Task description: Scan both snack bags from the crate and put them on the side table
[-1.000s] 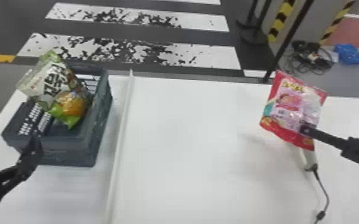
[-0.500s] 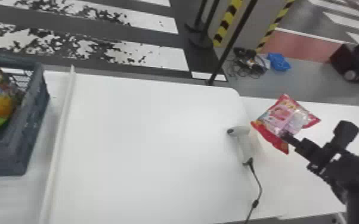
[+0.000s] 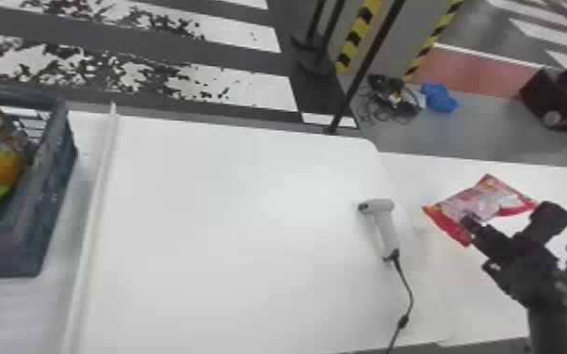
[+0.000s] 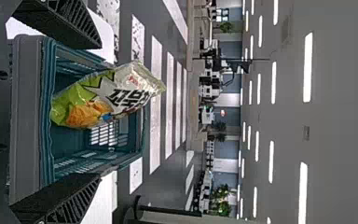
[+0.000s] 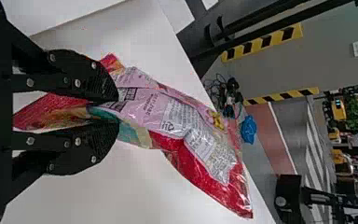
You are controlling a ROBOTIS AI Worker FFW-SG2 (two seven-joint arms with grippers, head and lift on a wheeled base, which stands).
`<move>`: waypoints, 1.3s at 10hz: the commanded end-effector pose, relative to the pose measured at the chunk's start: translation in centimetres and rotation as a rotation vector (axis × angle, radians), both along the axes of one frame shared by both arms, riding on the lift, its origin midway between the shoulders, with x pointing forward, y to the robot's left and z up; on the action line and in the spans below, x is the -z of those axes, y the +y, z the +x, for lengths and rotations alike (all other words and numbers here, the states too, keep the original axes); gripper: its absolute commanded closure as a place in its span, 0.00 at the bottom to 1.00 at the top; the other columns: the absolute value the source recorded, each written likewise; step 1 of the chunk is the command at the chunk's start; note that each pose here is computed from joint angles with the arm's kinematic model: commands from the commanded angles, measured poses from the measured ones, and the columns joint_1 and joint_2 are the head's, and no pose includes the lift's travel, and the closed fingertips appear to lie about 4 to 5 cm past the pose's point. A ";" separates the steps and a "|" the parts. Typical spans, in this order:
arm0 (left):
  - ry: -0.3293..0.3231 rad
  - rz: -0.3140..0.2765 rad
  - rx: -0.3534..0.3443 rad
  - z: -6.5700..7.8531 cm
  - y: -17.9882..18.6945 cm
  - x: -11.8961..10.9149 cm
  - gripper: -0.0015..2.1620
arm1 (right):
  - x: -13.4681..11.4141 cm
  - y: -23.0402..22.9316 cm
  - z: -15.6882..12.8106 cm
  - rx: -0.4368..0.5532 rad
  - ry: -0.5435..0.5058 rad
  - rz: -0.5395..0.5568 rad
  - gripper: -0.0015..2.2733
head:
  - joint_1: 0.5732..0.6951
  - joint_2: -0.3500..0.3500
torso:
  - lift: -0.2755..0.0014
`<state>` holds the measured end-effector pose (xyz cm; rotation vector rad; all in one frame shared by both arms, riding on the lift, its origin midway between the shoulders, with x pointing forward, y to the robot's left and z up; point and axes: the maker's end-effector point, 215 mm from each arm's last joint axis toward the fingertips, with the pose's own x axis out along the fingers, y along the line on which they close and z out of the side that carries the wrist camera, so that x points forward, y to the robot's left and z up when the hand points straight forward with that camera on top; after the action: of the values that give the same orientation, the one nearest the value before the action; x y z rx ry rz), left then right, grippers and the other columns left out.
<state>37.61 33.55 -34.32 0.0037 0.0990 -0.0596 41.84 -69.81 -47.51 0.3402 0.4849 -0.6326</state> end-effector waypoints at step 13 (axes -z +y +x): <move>-0.031 0.012 -0.005 0.4 -0.1 -2.3 0.00 | -13.5 37.5 1.0 -0.422 -0.510 -0.390 0.02 | 1.00 0.37 | 0.68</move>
<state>37.93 33.42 -32.14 0.0149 0.0701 -0.0547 43.07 -34.81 -33.72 0.0208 -0.0612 -0.2421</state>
